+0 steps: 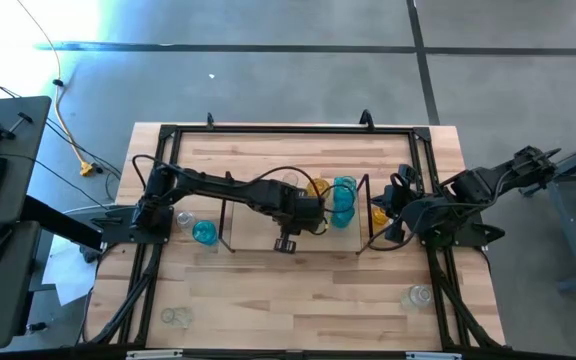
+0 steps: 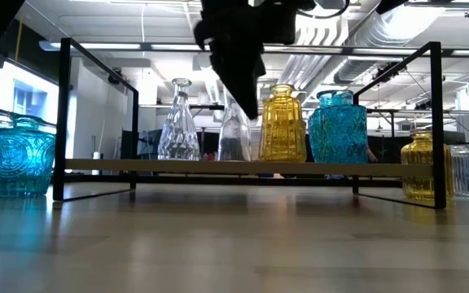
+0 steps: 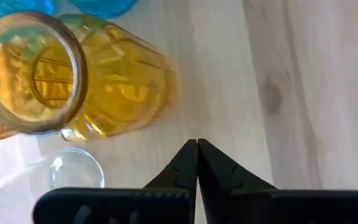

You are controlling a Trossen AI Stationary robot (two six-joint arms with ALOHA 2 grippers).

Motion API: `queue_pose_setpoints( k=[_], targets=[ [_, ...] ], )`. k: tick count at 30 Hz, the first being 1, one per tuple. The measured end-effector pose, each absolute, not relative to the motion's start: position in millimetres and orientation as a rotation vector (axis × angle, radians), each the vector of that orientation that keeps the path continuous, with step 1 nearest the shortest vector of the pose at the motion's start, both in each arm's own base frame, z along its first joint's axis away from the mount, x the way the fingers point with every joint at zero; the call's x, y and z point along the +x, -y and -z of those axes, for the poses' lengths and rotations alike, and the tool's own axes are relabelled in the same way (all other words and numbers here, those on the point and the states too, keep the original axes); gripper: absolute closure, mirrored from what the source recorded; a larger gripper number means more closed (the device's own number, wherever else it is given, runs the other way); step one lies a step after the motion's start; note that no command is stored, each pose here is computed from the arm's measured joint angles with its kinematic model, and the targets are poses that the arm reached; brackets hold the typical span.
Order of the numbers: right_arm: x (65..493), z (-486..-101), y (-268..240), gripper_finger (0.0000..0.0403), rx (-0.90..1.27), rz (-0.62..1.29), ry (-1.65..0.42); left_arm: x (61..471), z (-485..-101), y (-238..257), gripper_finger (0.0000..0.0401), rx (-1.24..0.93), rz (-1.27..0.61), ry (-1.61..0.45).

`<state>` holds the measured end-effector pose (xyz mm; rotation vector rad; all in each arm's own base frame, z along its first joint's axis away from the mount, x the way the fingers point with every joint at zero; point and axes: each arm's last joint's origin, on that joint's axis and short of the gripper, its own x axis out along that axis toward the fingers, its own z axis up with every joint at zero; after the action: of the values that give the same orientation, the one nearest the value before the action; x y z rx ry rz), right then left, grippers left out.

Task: Sort vases onto shelf
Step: Put the yellow vase on the shelf aligned with the other yellow vase, then put the transparent vase on the shelf aligned with the other transparent vase

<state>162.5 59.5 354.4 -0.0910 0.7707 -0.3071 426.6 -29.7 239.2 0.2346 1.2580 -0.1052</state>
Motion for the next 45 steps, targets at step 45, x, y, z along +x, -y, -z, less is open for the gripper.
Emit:
queue_pose_setpoints(
  k=[45],
  targets=[
    [162, -354, -59, 0.0394, -0.081, 0.31, -0.771, 431, -286, 28, 0.0401, 0.159, 0.097, -0.951]
  ],
)
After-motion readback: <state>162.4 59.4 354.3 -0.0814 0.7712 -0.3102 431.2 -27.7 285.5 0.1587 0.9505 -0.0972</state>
